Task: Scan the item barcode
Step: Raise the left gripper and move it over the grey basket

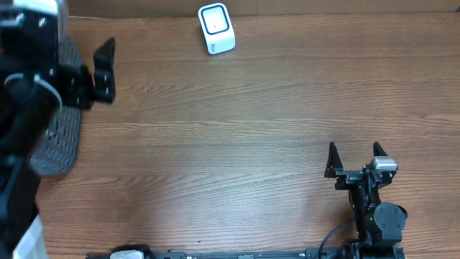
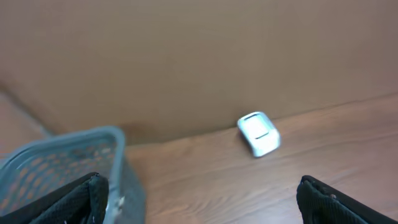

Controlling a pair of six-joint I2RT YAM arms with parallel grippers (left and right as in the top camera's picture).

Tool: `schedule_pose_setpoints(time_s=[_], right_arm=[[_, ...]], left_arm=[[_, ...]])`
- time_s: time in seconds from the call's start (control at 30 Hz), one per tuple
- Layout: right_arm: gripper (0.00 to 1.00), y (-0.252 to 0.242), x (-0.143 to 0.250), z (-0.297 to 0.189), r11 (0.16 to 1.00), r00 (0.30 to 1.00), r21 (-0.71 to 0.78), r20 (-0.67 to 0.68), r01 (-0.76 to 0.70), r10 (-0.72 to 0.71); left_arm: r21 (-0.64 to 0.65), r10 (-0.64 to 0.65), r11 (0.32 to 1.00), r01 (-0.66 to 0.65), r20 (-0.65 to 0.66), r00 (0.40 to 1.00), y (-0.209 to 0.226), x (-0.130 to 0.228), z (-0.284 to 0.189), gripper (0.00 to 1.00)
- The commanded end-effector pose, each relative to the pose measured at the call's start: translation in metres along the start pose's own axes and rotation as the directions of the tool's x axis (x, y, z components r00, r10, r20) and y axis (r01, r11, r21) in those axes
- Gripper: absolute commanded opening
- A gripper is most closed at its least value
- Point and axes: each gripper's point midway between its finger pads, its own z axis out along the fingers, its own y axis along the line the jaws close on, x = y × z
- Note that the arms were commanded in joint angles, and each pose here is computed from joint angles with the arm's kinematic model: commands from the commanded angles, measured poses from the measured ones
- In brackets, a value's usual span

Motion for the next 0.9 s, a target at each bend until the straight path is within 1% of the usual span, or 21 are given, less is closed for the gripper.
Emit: schedule_pose_setpoints(time_s=[0.0,0.03,0.17,0.3,0.37,0.5,0.73,0.87], right_arm=[[1.00,-0.003,0.002,0.000,1.000,1.000,0.013,0.005,-0.004,0.004],[1.00,-0.003,0.002,0.000,1.000,1.000,0.013,0.005,-0.004,0.004],[1.00,-0.003,0.002,0.000,1.000,1.000,0.013,0.005,-0.004,0.004],[1.00,-0.003,0.002,0.000,1.000,1.000,0.013,0.005,-0.004,0.004],[1.00,-0.003,0.002,0.000,1.000,1.000,0.013,0.005,-0.004,0.004],[1.00,-0.003,0.002,0.000,1.000,1.000,0.013,0.005,-0.004,0.004],[1.00,-0.003,0.002,0.000,1.000,1.000,0.013,0.005,-0.004,0.004],[1.00,-0.003,0.002,0.000,1.000,1.000,0.013,0.005,-0.004,0.004]], left_arm=[[-0.263,-0.076,0.962,0.068,-0.023,0.997,0.046,0.003,0.004,1.00],[-0.324,-0.098,0.942,0.083,-0.029,0.995,0.057,0.006,0.006,1.00],[-0.469,-0.143,0.878,0.094,-0.072,0.987,0.088,0.020,0.013,1.00],[-0.536,-0.244,0.830,0.155,-0.100,0.965,0.113,0.040,0.020,0.99],[-0.543,-0.288,0.819,0.185,-0.111,0.951,0.122,0.049,0.025,1.00],[-0.501,-0.358,0.830,0.246,-0.140,0.923,0.134,0.066,0.036,1.00],[-0.489,-0.501,0.784,0.382,-0.136,0.855,0.171,0.093,0.042,1.00],[-0.500,-0.549,0.757,0.420,-0.138,0.824,0.190,0.108,0.045,1.00]])
